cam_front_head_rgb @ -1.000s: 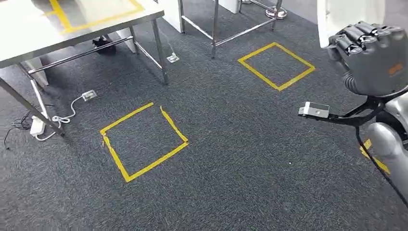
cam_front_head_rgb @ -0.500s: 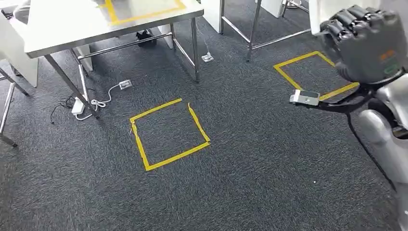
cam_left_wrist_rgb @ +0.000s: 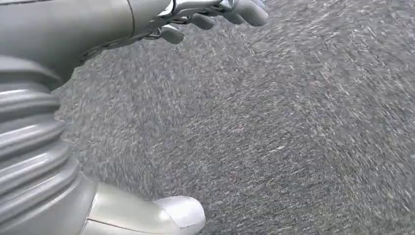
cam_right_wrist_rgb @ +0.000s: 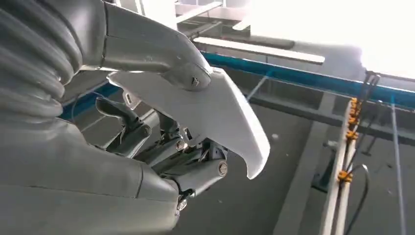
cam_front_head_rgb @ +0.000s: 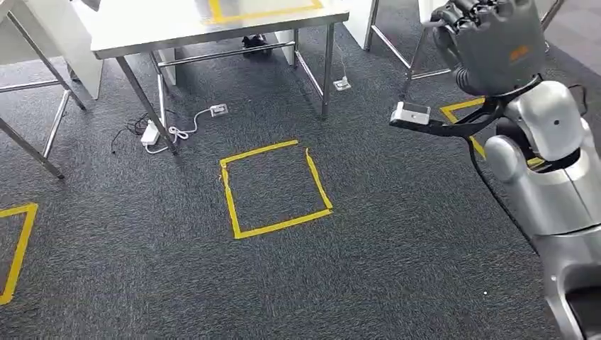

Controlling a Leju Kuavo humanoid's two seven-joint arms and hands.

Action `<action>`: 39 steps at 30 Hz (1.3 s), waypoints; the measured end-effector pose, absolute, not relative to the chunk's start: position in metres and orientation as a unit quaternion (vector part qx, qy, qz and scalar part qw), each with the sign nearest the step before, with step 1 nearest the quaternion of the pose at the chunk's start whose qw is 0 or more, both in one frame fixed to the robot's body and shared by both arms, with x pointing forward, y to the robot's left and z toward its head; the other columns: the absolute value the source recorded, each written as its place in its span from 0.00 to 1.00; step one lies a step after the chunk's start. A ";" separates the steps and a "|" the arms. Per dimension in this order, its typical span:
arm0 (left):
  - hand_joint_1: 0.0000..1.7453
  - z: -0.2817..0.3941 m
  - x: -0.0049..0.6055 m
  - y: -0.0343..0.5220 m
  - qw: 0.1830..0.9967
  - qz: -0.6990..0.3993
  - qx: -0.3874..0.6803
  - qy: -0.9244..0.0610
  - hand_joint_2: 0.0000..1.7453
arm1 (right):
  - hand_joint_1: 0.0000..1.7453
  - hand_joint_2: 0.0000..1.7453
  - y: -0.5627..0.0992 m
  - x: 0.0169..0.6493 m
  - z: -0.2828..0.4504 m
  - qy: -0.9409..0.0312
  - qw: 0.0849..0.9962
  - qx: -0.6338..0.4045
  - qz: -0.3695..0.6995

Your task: Take the parts from the cabinet and place them on the table.

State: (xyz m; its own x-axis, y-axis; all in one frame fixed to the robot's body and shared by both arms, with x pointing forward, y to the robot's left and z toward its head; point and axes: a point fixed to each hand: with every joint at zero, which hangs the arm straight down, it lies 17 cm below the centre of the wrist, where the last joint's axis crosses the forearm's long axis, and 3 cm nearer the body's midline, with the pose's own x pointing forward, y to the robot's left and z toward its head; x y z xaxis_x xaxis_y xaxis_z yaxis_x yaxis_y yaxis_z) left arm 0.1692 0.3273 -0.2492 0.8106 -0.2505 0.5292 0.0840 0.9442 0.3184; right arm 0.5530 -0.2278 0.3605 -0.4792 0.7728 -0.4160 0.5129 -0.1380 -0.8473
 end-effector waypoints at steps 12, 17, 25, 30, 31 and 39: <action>0.00 -0.249 0.171 0.322 0.942 -0.091 0.114 -0.302 1.00 | 1.00 1.00 -0.237 0.560 0.343 -0.652 0.136 -0.494 0.559; 0.00 -0.247 0.178 0.320 0.941 -0.091 0.112 -0.307 1.00 | 1.00 1.00 -0.242 0.560 0.335 -0.645 0.141 -0.497 0.563; 0.00 -0.246 0.178 0.321 0.940 -0.090 0.113 -0.308 1.00 | 1.00 1.00 -0.246 0.559 0.318 -0.638 0.154 -0.491 0.572; 0.00 -0.247 0.177 0.320 0.941 -0.088 0.112 -0.309 1.00 | 1.00 1.00 -0.243 0.559 0.321 -0.640 0.152 -0.491 0.571; 0.00 -0.247 0.177 0.320 0.940 -0.088 0.112 -0.309 1.00 | 1.00 1.00 -0.243 0.559 0.320 -0.640 0.152 -0.491 0.571; 0.00 -0.247 0.173 0.323 0.941 -0.085 0.114 -0.307 1.00 | 1.00 1.00 -0.236 0.560 0.325 -0.644 0.148 -0.488 0.570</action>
